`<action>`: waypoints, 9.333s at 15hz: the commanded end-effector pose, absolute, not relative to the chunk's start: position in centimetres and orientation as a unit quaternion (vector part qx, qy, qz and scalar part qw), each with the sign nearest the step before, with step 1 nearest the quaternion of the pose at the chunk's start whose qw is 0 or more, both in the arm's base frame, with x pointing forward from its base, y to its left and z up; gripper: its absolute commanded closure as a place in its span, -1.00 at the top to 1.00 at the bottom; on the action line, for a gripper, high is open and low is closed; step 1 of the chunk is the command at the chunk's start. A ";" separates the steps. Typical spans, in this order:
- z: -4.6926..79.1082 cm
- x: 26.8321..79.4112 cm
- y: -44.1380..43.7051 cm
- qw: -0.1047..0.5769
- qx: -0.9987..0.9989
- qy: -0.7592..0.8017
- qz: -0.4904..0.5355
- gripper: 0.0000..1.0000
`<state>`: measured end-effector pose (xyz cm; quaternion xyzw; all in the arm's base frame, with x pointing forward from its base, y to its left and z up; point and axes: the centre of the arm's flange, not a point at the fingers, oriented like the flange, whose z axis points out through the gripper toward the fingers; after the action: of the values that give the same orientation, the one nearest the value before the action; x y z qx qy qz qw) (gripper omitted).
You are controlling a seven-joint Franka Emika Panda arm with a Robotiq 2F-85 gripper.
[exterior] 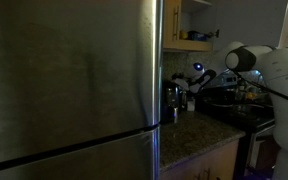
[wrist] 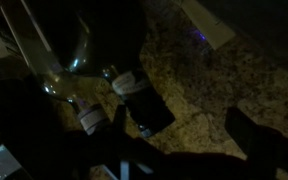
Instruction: Pick up the olive oil bottle
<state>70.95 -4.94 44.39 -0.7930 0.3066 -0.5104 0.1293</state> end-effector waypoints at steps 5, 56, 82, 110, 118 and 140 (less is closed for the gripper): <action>44.9 72.3 -5.4 0.104 -0.787 0.288 -0.536 1.00; 51.8 66.4 -7.7 0.012 -0.828 0.455 -0.328 1.00; 44.3 72.9 -3.1 0.009 -0.844 0.305 -0.441 1.00; 40.9 75.8 -3.5 -0.066 -0.852 0.273 -0.442 1.00; 41.4 74.1 0.4 -0.078 -0.889 0.211 -0.399 1.00; 44.7 74.8 -3.6 -0.092 -0.849 0.268 -0.445 1.00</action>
<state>74.34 -3.49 46.60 -0.8485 0.2636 -0.4502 -0.0889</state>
